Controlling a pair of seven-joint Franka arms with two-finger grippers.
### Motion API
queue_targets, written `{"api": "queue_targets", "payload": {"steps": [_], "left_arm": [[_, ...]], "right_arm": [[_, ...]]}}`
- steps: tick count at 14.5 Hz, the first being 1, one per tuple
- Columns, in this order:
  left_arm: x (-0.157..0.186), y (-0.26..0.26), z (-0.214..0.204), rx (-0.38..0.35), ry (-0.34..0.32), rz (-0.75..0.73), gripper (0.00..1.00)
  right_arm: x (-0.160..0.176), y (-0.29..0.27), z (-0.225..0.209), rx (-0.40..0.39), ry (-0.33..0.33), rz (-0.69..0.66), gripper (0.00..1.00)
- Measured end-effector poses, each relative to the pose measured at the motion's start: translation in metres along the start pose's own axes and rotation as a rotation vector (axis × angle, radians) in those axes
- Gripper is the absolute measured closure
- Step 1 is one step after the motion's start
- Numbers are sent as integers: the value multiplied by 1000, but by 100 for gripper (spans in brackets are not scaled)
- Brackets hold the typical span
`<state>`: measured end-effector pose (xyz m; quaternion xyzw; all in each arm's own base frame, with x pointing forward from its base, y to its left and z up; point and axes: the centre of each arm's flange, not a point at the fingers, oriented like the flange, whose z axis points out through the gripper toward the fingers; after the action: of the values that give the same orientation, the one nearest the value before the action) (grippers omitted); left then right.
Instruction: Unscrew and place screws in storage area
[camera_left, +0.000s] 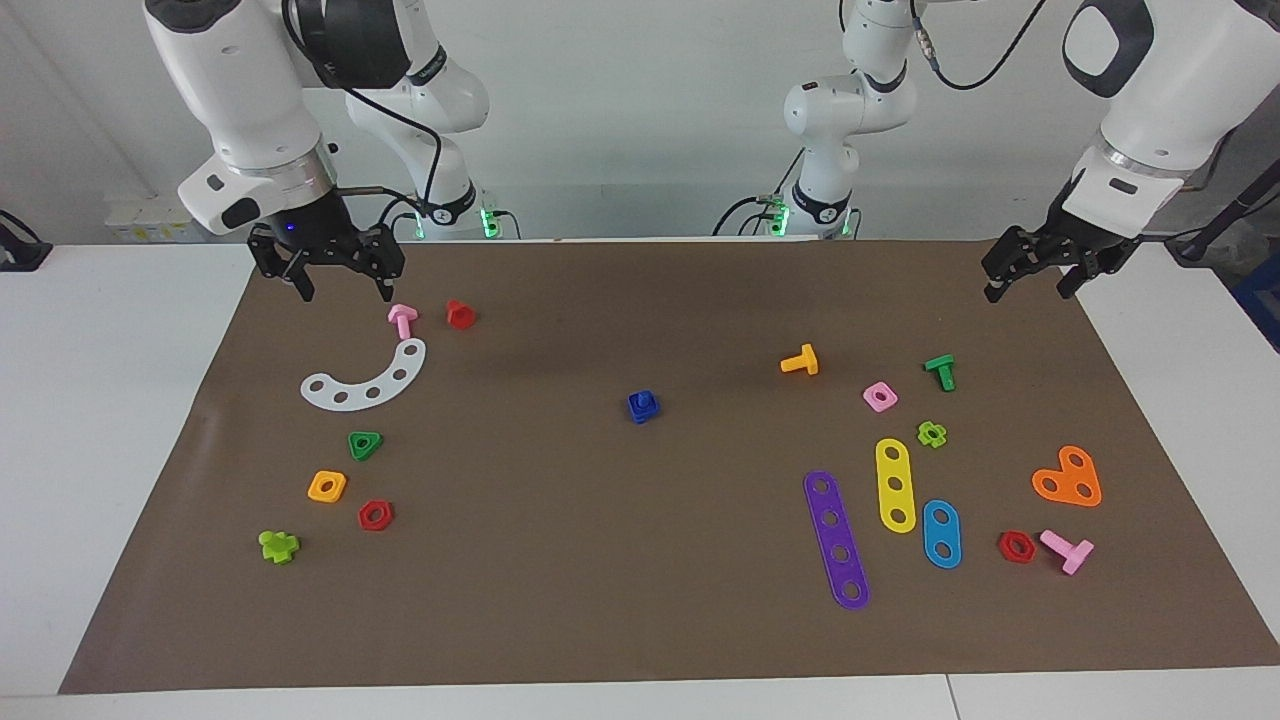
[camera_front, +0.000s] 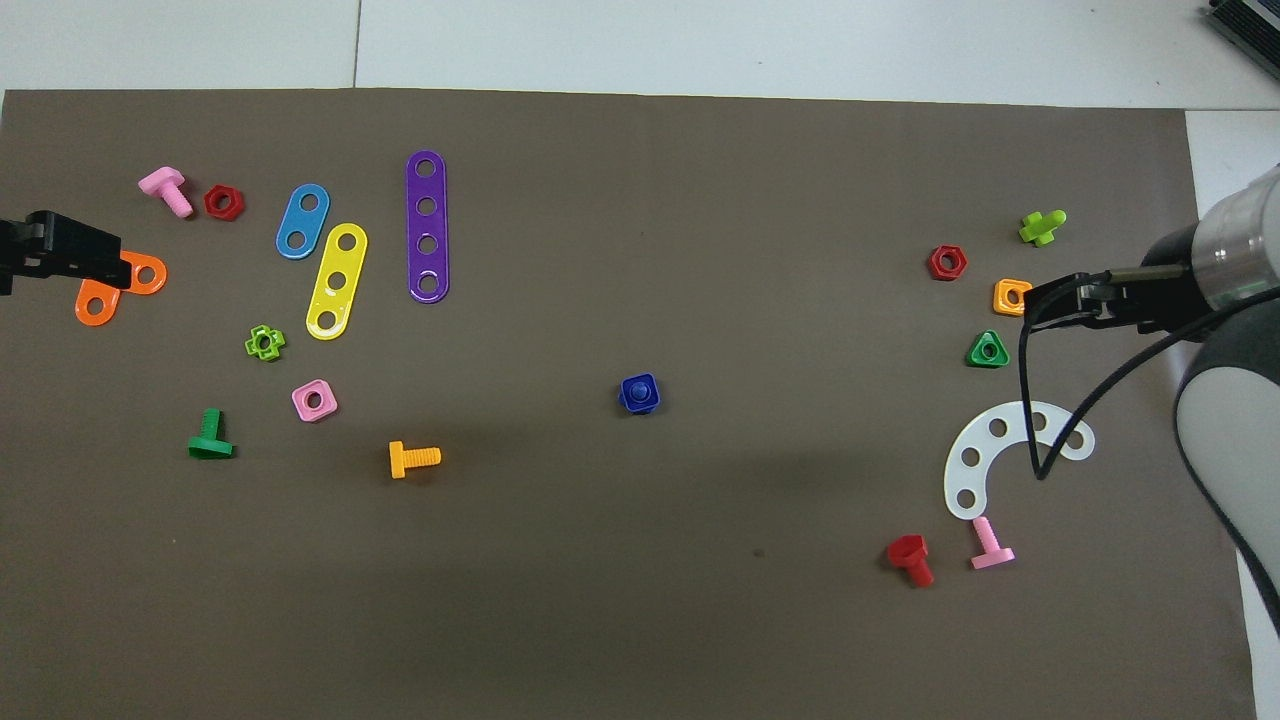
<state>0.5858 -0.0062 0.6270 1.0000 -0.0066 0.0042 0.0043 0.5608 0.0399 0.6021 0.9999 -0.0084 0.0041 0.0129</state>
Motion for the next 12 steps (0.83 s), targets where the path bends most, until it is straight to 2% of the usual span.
{"api": "queue_targets", "payload": {"steps": [7,10,12], "left_arm": [[0,16,2,-2,-10,32,3],[-1,65,19,-4,-45,97,3],[-1,113,40,-8,-59,79,4]], "right_arm": [[0,0,0,0,0,0,0],[0,0,0,0,0,0,0],[0,0,0,0,0,0,0]]}}
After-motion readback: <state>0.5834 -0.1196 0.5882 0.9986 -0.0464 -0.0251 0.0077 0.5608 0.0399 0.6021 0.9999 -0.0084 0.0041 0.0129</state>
